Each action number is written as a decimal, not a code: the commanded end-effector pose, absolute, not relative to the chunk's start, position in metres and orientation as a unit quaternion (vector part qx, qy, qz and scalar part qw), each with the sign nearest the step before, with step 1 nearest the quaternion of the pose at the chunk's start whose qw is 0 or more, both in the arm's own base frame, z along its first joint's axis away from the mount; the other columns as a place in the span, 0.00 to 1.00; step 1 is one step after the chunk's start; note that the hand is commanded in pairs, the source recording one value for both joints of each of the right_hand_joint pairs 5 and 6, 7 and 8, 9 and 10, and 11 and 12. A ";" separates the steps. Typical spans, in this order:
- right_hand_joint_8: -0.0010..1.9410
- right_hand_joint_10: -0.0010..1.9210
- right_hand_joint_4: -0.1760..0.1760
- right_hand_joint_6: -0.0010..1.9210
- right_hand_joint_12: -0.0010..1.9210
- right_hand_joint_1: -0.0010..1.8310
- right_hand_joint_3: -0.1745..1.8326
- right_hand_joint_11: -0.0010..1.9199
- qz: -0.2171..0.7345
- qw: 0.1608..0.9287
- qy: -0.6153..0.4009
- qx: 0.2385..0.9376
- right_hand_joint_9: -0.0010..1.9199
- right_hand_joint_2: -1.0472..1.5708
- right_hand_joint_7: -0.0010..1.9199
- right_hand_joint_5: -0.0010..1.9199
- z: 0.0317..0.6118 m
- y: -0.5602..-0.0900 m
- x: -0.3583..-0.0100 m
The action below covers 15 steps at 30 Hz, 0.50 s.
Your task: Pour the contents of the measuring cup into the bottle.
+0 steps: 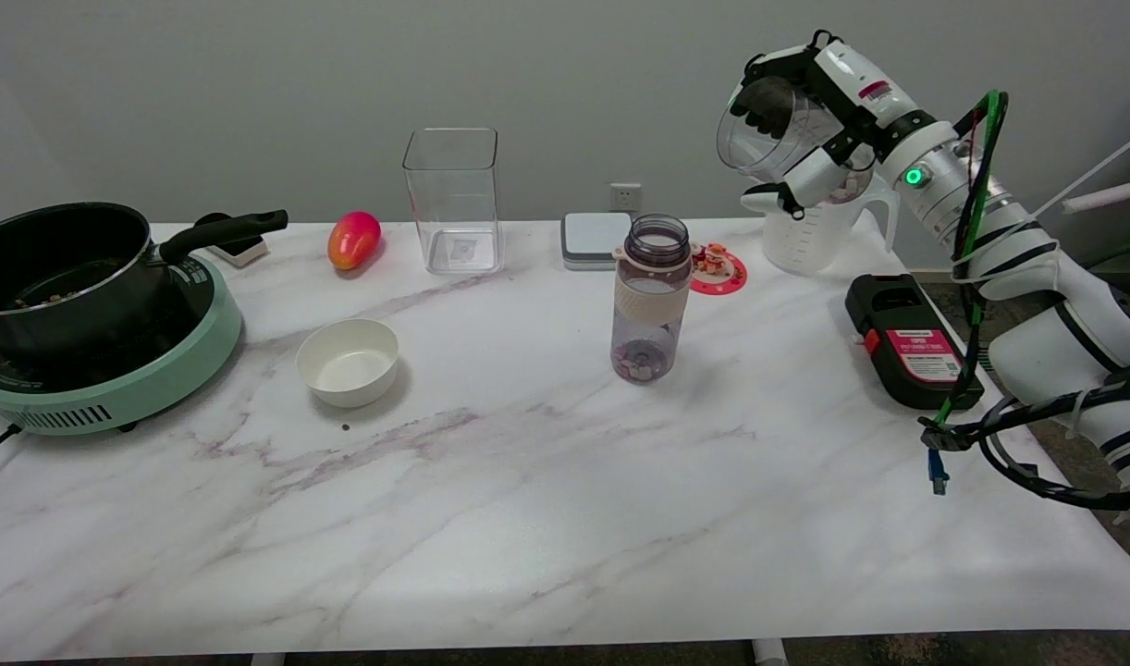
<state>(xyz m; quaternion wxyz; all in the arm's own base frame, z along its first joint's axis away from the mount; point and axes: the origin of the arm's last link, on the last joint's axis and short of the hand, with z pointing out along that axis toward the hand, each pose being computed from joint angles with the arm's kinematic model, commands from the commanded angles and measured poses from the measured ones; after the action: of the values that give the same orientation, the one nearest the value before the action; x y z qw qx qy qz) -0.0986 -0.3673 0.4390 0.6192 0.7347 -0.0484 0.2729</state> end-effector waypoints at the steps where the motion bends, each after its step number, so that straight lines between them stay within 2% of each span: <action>1: 0.72 0.66 0.50 0.69 0.59 0.84 0.59 0.59 0.248 0.603 -0.030 0.757 0.66 0.56 0.72 0.69 0.416 -0.374 -0.097; 8: 0.73 0.67 0.50 0.71 0.61 0.85 0.62 0.61 0.245 0.592 -0.031 0.767 0.67 0.55 0.73 0.71 0.406 -0.377 -0.096; 15: 0.78 0.74 0.50 0.74 0.64 0.86 0.58 0.64 0.244 0.585 -0.031 0.773 0.74 0.60 0.79 0.74 0.400 -0.379 -0.095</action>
<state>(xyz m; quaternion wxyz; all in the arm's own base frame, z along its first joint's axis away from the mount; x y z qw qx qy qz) -0.0971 -0.3741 0.4182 0.6037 0.7550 -0.0363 0.2536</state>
